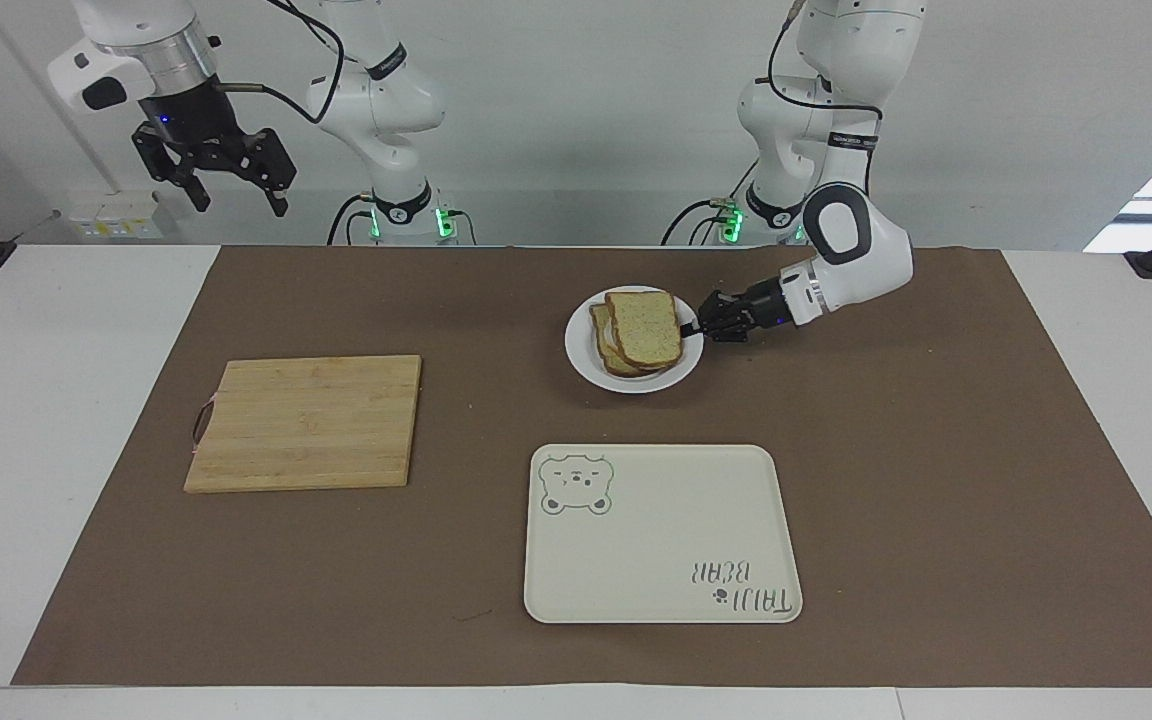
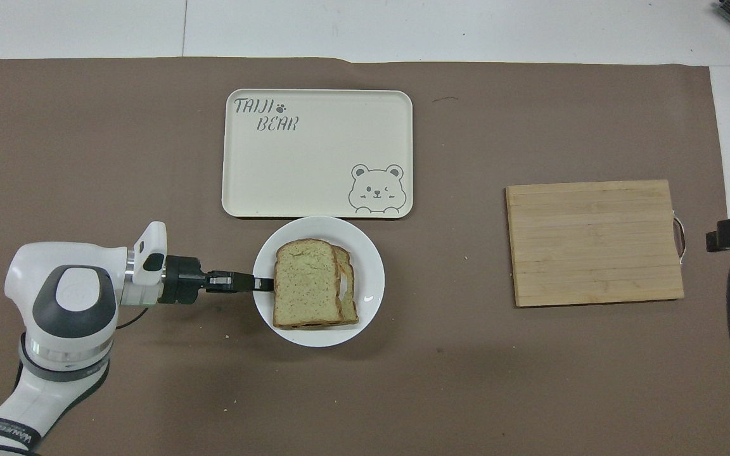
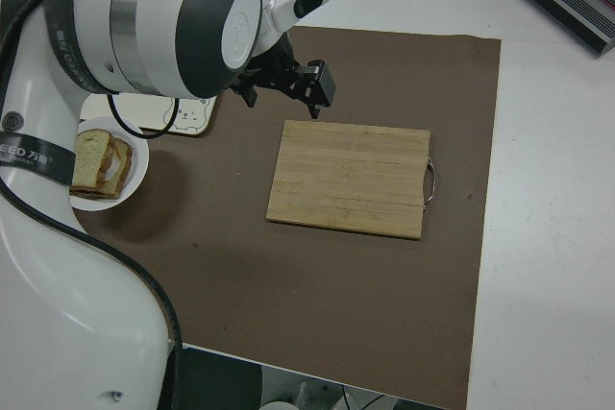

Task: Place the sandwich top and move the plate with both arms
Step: 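Push the plate with the left gripper onto the bear tray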

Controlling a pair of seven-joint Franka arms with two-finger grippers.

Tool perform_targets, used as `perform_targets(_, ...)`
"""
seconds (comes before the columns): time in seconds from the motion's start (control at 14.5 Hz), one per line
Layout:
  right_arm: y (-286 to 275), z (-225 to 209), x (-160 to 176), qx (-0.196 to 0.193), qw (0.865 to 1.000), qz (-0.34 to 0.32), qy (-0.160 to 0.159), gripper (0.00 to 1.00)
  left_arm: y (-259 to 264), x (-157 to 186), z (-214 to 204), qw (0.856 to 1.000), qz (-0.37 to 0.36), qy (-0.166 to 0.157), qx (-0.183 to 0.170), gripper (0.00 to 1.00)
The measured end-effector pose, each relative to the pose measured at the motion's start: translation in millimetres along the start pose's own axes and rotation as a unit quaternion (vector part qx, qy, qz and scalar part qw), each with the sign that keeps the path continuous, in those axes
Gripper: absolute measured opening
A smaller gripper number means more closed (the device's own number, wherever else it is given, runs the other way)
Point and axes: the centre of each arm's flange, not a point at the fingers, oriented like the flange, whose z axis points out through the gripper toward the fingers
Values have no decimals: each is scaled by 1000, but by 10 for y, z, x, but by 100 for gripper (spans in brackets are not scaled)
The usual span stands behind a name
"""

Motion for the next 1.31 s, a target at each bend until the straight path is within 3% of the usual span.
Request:
perform_targets(0.55, 0, 0, 0, 0, 1000, 0, 0, 100, 302, 1050, -248, 1000, -17, 7, -1, 5)
perform_targets(1.31, 0, 0, 0, 0, 1000, 0, 0, 100, -252, 1930, 64, 1000, -12, -4, 0, 5)
